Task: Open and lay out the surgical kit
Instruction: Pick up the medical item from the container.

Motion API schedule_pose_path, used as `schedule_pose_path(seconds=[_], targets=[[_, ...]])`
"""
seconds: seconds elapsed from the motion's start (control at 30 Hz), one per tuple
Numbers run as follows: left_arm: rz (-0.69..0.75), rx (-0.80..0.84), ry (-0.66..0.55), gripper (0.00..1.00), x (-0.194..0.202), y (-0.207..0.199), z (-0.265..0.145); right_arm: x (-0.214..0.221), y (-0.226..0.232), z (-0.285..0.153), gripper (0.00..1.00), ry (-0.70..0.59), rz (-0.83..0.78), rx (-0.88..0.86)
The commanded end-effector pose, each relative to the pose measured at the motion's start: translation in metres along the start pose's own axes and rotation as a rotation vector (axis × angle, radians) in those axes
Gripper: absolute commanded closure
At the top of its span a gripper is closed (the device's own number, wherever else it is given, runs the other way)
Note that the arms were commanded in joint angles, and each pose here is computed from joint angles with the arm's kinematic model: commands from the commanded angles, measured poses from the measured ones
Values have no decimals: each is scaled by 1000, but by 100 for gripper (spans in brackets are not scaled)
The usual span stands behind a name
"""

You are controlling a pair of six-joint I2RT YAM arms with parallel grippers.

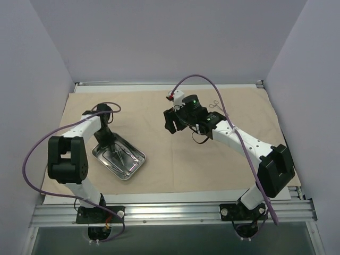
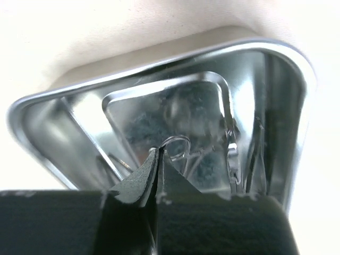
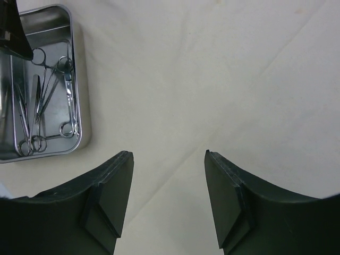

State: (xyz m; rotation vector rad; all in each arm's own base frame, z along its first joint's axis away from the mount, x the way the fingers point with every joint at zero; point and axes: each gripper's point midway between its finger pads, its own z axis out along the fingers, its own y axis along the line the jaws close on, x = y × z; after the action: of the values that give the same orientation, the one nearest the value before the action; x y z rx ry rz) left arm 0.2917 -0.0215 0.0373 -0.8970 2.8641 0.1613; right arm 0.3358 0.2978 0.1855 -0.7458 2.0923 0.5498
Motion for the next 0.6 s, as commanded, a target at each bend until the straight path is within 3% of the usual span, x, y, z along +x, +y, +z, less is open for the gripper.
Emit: schedule_pose_path(seconds=[0.0,0.27,0.57], targets=[[-1,46,-140,98,-29,0,-43,-28,13,4,44,-72,5,-46],[4,85,-180,98,-34,0,-67,-32,37,21,44,-53,-27,-128],[5,140,-225,98,-37,1,-105,-47,99,45,37,-161,-44,-348]])
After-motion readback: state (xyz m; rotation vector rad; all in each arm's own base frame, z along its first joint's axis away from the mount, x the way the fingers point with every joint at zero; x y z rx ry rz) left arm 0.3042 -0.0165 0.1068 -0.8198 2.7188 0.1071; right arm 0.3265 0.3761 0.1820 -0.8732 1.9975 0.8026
